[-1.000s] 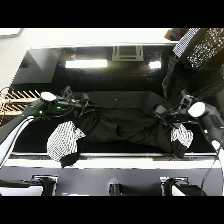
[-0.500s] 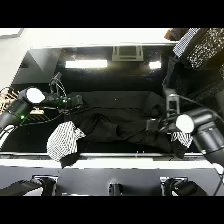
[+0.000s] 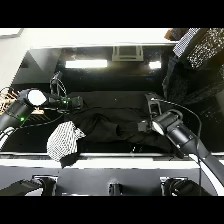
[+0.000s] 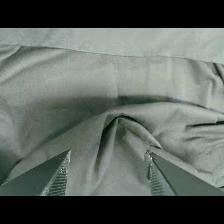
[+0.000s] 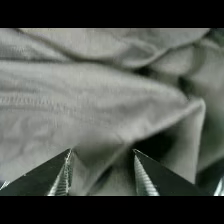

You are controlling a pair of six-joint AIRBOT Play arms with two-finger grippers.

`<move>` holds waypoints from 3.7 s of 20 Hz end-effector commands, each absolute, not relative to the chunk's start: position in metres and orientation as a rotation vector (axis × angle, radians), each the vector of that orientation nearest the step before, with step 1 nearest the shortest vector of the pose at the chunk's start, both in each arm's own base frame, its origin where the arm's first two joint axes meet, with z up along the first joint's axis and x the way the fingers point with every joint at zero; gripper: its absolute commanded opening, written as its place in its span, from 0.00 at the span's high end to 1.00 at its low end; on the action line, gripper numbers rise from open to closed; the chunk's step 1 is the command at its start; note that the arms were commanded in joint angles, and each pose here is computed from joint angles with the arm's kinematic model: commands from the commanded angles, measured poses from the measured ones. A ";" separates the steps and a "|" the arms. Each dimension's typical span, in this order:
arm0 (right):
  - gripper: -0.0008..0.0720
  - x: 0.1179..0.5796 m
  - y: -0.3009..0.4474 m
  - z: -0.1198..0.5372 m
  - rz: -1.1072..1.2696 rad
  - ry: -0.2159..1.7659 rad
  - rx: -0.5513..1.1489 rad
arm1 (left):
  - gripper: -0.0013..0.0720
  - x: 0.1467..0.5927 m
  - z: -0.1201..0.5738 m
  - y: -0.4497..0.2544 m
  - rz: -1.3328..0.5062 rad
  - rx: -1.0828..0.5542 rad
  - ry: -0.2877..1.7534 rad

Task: Fold the clothes and pants, and hang the long-sleeved shirts on hangers.

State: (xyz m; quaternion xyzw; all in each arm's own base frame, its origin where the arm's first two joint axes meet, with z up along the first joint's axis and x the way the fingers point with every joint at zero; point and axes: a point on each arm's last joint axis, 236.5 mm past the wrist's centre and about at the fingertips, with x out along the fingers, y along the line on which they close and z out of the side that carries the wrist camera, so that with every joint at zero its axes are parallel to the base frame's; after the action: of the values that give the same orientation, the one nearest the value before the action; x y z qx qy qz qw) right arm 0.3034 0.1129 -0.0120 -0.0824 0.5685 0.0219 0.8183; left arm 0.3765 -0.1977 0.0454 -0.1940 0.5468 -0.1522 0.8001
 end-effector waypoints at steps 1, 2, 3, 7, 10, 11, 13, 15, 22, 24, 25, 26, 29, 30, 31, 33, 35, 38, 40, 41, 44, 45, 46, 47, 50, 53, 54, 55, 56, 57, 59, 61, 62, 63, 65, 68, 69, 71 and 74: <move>0.40 0.317 0.115 -0.024 0.036 1.187 -0.199 | 0.25 0.378 0.045 -0.196 -0.321 -0.406 1.167; 0.40 0.316 0.113 -0.027 0.028 1.202 -0.208 | 0.25 0.378 0.045 -0.195 -0.321 -0.406 1.167; 0.40 0.314 0.111 -0.028 0.023 1.213 -0.214 | 0.25 0.378 0.045 -0.195 -0.319 -0.407 1.167; 0.40 0.302 0.099 -0.028 -0.018 1.262 -0.245 | 0.25 0.379 0.045 -0.194 -0.317 -0.408 1.166; 0.40 0.293 0.092 -0.017 -0.035 1.268 -0.241 | 0.25 0.379 0.045 -0.194 -0.317 -0.408 1.166; 0.40 0.292 0.091 -0.013 -0.036 1.264 -0.239 | 0.26 0.379 0.045 -0.194 -0.317 -0.408 1.166; 0.40 0.293 0.091 -0.012 -0.031 1.257 -0.237 | 0.25 0.379 0.045 -0.194 -0.317 -0.408 1.166; 0.40 0.305 0.100 -0.011 -0.001 1.208 -0.221 | 0.26 0.379 0.045 -0.194 -0.317 -0.408 1.166; 0.40 0.285 0.092 -0.014 -0.023 1.291 -0.238 | 0.25 0.379 0.045 -0.194 -0.316 -0.408 1.167; 0.40 0.284 0.101 -0.016 0.019 1.296 -0.223 | 0.25 0.379 0.044 -0.194 -0.316 -0.408 1.169; 0.40 0.286 0.105 -0.016 0.038 1.287 -0.218 | 0.25 0.379 0.044 -0.194 -0.316 -0.408 1.169; 0.40 0.289 0.108 -0.015 0.045 1.273 -0.213 | 0.25 0.379 0.044 -0.194 -0.315 -0.408 1.169; 0.40 0.284 0.108 -0.017 0.044 1.296 -0.207 | 0.25 0.379 0.044 -0.194 -0.316 -0.408 1.169; 0.40 0.280 0.107 -0.018 0.045 1.313 -0.209 | 0.26 0.379 0.044 -0.194 -0.316 -0.408 1.169; 0.40 0.280 0.107 -0.018 0.043 1.314 -0.211 | 0.25 0.379 0.044 -0.194 -0.316 -0.407 1.169; 0.41 0.289 0.107 -0.016 0.049 1.274 -0.221 | 0.25 0.379 0.043 -0.192 -0.312 -0.401 1.168; 0.43 0.296 0.103 -0.017 0.040 1.254 -0.258 | 0.25 0.379 0.043 -0.192 -0.312 -0.402 1.168; 0.43 0.302 0.098 -0.027 0.027 1.262 -0.307 | 0.25 0.379 0.043 -0.192 -0.312 -0.401 1.168; 0.46 0.303 0.099 -0.033 0.029 1.271 -0.318 | 0.26 0.379 0.043 -0.192 -0.312 -0.401 1.168; 0.46 0.303 0.099 -0.034 0.029 1.275 -0.318 | 0.25 0.379 0.043 -0.192 -0.312 -0.401 1.168; 0.46 0.302 0.096 -0.033 0.020 1.280 -0.326 | 0.25 0.379 0.043 -0.192 -0.313 -0.396 1.167; 0.46 0.303 0.096 -0.033 0.020 1.274 -0.331 | 0.25 0.380 0.043 -0.191 -0.310 -0.392 1.167; 0.46 0.303 0.096 -0.032 0.020 1.274 -0.330 | 0.25 0.380 0.042 -0.191 -0.310 -0.391 1.167; 0.45 0.300 0.094 -0.031 0.014 1.284 -0.329 | 0.25 0.380 0.042 -0.190 -0.309 -0.389 1.166; 0.45 0.286 0.085 -0.017 -0.009 1.301 -0.320 | 0.25 0.380 0.042 -0.190 -0.309 -0.388 1.167; 0.45 0.284 0.086 -0.007 0.016 1.279 -0.322 | 0.26 0.380 0.042 -0.190 -0.309 -0.389 1.167; 0.45 0.286 0.087 -0.009 0.020 1.277 -0.326 | 0.25 0.380 0.042 -0.190 -0.308 -0.388 1.167; 0.45 0.290 0.090 -0.010 0.029 1.265 -0.323 | 0.25 0.380 0.042 -0.190 -0.309 -0.389 1.167; 0.45 0.294 0.093 -0.012 0.037 1.255 -0.320 | 0.26 0.380 0.042 -0.190 -0.309 -0.389 1.167; 0.45 0.297 0.095 -0.015 0.044 1.251 -0.319 | 0.25 0.380 0.042 -0.190 -0.309 -0.389 1.168; 0.45 0.295 0.099 -0.021 0.051 1.271 -0.307 | 0.25 0.380 0.042 -0.190 -0.309 -0.389 1.168; 0.45 0.288 0.101 -0.021 0.055 1.298 -0.288 | 0.25 0.380 0.042 -0.190 -0.308 -0.388 1.168; 0.45 0.283 0.101 -0.023 0.052 1.316 -0.286 | 0.25 0.380 0.042 -0.190 -0.308 -0.388 1.167; 0.45 0.279 0.102 -0.024 0.058 1.334 -0.283 | 0.25 0.380 0.042 -0.190 -0.308 -0.388 1.167; 0.45 0.273 0.108 -0.024 0.088 1.353 -0.263 | 0.25 0.380 0.041 -0.189 -0.305 -0.381 1.166; 0.45 0.280 0.105 -0.022 0.080 1.324 -0.283 | 0.25 0.380 0.041 -0.188 -0.304 -0.377 1.166; 0.46 0.283 0.101 -0.021 0.067 1.312 -0.300 | 0.26 0.380 0.041 -0.188 -0.304 -0.377 1.166; 0.46 0.292 0.094 -0.020 0.036 1.283 -0.325 | 0.25 0.381 0.041 -0.188 -0.302 -0.375 1.165; 0.46 0.299 0.095 -0.028 0.036 1.269 -0.339 | 0.25 0.381 0.040 -0.187 -0.301 -0.371 1.165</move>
State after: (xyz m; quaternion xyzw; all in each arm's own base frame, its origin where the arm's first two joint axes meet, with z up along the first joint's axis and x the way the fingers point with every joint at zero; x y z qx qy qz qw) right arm 0.2908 0.0964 -0.0243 -0.1480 0.5996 0.0211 0.7862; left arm 0.3802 -0.1882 0.0412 -0.1752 0.5445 -0.1422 0.8078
